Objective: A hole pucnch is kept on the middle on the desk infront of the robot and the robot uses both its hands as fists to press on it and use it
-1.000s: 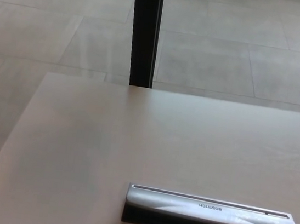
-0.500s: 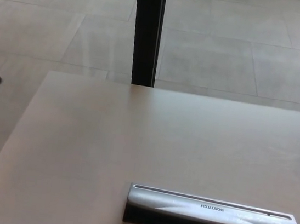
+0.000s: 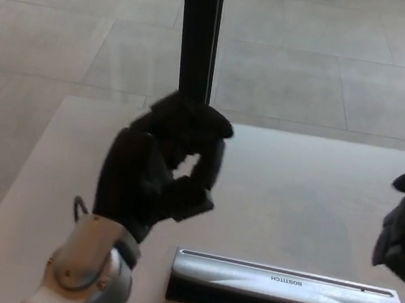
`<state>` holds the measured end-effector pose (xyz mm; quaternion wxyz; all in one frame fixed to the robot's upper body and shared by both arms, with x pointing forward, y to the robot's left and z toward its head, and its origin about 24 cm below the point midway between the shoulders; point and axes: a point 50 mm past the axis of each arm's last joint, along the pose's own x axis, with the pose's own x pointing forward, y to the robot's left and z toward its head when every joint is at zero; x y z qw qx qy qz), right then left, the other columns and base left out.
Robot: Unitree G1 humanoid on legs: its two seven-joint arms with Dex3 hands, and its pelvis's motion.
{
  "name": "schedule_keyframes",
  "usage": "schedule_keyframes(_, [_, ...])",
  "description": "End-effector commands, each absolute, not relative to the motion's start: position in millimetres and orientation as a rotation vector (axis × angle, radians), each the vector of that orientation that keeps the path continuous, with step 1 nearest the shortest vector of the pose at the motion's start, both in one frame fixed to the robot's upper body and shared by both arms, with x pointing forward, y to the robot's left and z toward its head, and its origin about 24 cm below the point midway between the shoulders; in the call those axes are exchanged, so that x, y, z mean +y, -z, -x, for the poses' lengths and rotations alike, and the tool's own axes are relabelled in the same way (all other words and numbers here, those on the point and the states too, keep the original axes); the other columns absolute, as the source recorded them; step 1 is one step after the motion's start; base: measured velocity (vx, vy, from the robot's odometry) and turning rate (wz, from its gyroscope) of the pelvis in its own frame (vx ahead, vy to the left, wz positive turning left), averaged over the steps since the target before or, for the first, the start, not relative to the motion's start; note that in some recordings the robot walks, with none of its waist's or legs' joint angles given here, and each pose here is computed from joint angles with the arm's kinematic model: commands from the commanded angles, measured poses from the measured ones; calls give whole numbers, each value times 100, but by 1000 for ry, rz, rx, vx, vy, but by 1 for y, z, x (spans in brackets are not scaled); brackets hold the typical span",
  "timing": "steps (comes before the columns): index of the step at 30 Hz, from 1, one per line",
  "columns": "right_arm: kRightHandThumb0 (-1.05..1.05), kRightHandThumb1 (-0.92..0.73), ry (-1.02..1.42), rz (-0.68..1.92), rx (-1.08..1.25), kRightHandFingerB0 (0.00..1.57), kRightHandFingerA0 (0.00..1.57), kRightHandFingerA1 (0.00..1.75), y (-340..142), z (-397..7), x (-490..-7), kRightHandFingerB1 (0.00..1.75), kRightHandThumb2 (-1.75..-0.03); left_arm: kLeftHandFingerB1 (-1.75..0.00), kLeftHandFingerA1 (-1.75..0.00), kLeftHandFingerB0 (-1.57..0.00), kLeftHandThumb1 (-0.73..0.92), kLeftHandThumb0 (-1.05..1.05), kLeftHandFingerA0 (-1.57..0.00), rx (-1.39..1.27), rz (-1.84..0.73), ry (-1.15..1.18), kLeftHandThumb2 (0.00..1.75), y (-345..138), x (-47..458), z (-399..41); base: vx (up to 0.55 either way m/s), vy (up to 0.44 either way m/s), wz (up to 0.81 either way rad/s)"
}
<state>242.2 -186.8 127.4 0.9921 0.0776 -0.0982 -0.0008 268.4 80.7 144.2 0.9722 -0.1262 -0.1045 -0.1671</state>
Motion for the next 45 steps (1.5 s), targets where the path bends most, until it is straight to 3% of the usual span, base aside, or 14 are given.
schedule_keyframes(1, [-7, -53, -54, -53, -56, 72, 110, 175, -104, -240, -172, 174, -141, -169, -175, -63, 71, -35, -96, -80, 246, 419, 101, -125, 59, -260, 0, 0, 0])
schedule_keyframes(10, [-11, -51, -70, 5, -7, 79, 113, 175, -78, -248, -163, 175, -145, -175, -175, -65, 71, -41, -101, 8, 261, 403, 101, -104, 37, -255, 0, 0, 0])
schedule_keyframes(11, [-6, -74, -63, 12, 0, 110, 118, 126, -75, -249, -164, 122, -134, -175, -175, -65, 72, -42, -100, 24, 264, 396, 98, -101, 35, -255, 0, 0, 0])
schedule_keyframes(27, [-5, -74, 103, 87, -42, 112, 118, 126, -35, -245, -173, 122, -134, -175, -175, -59, 76, -39, -93, 77, 273, 79, 96, -51, 29, -253, 0, 0, 0])
schedule_keyframes(28, [-11, -54, 137, 107, -68, 76, 105, 175, -31, -243, -172, 175, -139, -175, -175, -59, 76, -38, -94, 49, 281, 27, 91, -47, 27, -251, 0, 0, 0])
schedule_keyframes(32, [-21, -54, 210, 250, -141, 75, 104, 175, -16, -236, -169, 175, -136, -175, -175, -62, 76, -38, -96, -10, 243, -78, 93, -35, 22, -245, 0, 0, 0])
schedule_keyframes(40, [-14, -51, 187, 447, -191, 75, 106, 175, 6, -222, -161, 175, -144, -175, -175, -65, 79, -40, -99, -109, 29, -209, 96, -30, 22, -244, 0, 0, 0])
schedule_keyframes(43, [-12, -47, 138, 626, -201, 74, 104, 175, 24, -210, -163, 175, -141, -175, -175, -64, 78, -41, -96, -145, -4, -219, 98, -30, 20, -243, 0, 0, 0])
schedule_keyframes(44, [-12, -49, 131, 646, -199, 76, 102, 175, 27, -208, -165, 175, -133, -175, -175, -64, 79, -43, -94, -147, 1, -216, 97, -30, 20, -243, 0, 0, 0])
schedule_keyframes(45, [-18, -50, 121, 682, -202, 109, 132, 150, 33, -205, -167, 137, -126, -175, -175, -63, 79, -42, -93, -155, -6, -221, 96, -30, 20, -243, 0, 0, 0])
